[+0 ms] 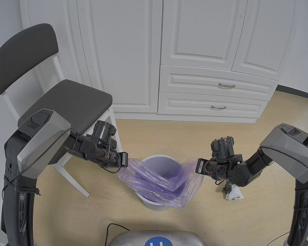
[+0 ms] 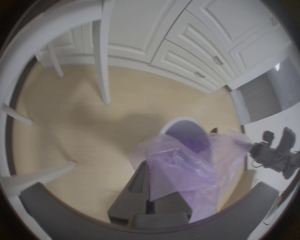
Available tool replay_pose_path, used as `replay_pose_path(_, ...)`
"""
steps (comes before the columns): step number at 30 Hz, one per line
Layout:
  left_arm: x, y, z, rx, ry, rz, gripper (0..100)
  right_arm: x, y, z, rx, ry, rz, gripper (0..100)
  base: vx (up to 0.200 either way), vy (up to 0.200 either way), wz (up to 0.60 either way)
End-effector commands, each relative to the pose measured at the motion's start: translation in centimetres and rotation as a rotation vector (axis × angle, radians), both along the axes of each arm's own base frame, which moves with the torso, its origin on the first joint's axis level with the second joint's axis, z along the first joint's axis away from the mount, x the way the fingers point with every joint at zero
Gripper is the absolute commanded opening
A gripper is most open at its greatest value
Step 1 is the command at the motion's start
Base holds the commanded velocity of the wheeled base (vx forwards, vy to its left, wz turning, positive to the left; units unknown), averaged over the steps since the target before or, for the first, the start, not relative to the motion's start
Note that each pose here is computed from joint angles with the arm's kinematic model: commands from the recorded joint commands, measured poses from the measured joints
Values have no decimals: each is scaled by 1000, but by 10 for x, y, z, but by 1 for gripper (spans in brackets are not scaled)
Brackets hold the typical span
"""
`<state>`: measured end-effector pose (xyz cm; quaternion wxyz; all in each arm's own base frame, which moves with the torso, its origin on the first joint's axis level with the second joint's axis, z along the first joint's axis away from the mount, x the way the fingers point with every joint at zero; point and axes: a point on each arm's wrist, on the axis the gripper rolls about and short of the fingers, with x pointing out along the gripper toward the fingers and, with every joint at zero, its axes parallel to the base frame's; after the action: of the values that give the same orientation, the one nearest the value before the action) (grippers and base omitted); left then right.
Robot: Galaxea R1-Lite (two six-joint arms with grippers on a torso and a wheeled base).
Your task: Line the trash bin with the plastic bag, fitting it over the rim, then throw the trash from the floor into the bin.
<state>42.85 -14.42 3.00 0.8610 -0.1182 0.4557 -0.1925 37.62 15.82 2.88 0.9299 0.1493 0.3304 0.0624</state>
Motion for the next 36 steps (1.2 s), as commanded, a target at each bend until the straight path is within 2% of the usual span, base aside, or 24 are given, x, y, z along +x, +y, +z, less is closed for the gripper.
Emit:
replay_pose_path(1, 15, -10, 20, 189, -83, 3, 0, -11, -13, -8, -148, 26, 32, 0, 0, 0, 0)
replay_pose_path(4, 14, -9, 12, 209, -68, -15, 0, -16, -20, -19, -216, 59, 67, 0, 0, 0, 0)
replay_pose_path(5, 14, -9, 12, 209, -68, -15, 0, -16, -20, -19, -216, 59, 67, 0, 0, 0, 0)
replay_pose_path(6, 14, -8, 5, 215, -58, -16, 0, -17, -24, -27, -259, 76, 87, 0, 0, 0, 0)
replay_pose_path(9, 15, -9, 2, 214, -53, -18, 0, -20, -25, -29, -279, 87, 95, 0, 0, 0, 0)
replay_pose_path(13, 10, -10, 2, 221, -39, -28, 0, -35, -27, -35, -341, 118, 153, 0, 0, 0, 0)
replay_pose_path(15, 8, -9, -3, 232, -34, -40, 0, -46, -36, -42, -419, 155, 213, 0, 0, 0, 0)
replay_pose_path(17, 9, -6, -6, 253, -37, -61, 0, -50, -40, -45, -452, 164, 241, 0, 0, 0, 0)
replay_pose_path(22, 12, 6, -14, 270, -21, -70, 0, -59, -37, -59, -476, 200, 293, 0, 0, 0, 0)
replay_pose_path(25, 15, 7, -27, 278, -4, -69, 0, -60, -29, -75, -476, 188, 313, 0, 0, 0, 0)
replay_pose_path(28, 16, 8, -29, 278, -1, -67, 0, -62, -30, -85, -480, 182, 318, 0, 0, 0, 0)
replay_pose_path(35, 13, 4, -23, 272, -6, -76, 0, -67, -26, -83, -477, 161, 345, 0, 0, 0, 0)
replay_pose_path(36, 13, 4, -22, 270, -10, -74, 0, -69, -27, -82, -477, 162, 352, 100, 0, 0, 0)
